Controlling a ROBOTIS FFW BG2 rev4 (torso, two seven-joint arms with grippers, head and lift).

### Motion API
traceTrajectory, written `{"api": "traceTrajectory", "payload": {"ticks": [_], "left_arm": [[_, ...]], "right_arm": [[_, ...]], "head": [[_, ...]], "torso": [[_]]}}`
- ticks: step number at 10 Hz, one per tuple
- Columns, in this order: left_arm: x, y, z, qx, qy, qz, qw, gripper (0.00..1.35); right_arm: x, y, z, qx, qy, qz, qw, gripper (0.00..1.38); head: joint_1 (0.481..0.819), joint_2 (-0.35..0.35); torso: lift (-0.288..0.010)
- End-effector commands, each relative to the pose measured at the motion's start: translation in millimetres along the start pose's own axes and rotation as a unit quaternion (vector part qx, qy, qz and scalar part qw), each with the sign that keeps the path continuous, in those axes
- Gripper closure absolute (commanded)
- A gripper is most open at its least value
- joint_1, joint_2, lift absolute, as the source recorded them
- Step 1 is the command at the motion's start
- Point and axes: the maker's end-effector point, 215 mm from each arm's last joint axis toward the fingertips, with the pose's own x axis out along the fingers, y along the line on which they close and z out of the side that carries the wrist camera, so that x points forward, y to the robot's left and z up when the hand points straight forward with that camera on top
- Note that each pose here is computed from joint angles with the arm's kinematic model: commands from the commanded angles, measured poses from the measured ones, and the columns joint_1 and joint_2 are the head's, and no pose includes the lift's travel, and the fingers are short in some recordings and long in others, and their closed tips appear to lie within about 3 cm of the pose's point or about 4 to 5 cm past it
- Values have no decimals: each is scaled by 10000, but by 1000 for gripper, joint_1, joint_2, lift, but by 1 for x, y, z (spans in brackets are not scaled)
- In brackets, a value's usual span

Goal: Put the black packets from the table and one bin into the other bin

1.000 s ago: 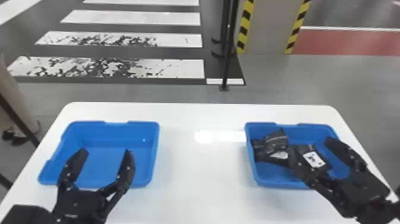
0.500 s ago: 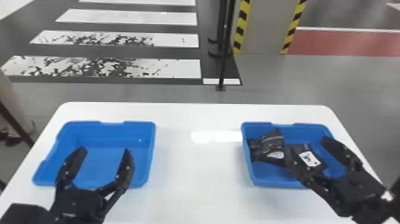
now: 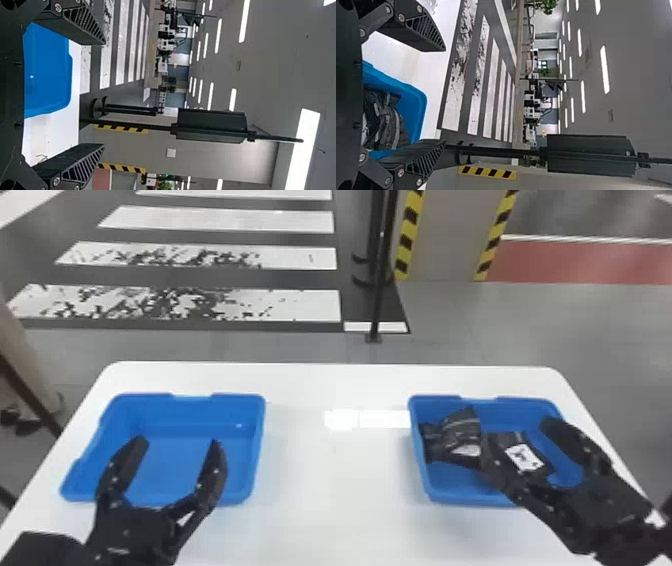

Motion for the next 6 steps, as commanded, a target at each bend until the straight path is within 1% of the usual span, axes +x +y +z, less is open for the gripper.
{"api": "traceTrajectory", "payload": {"ticks": [1,6], "left_arm": [[1,1,0,-14,9,6,10000,121],[1,2,1,-40,-8,12,10000,127]], "right_arm": [[2,3,1,-1,-9,32,10000,219],[2,4,-1,-7,8,45,10000,219]], "head": [[695,-35],[695,-28]], "torso": [[-110],[-110]]}}
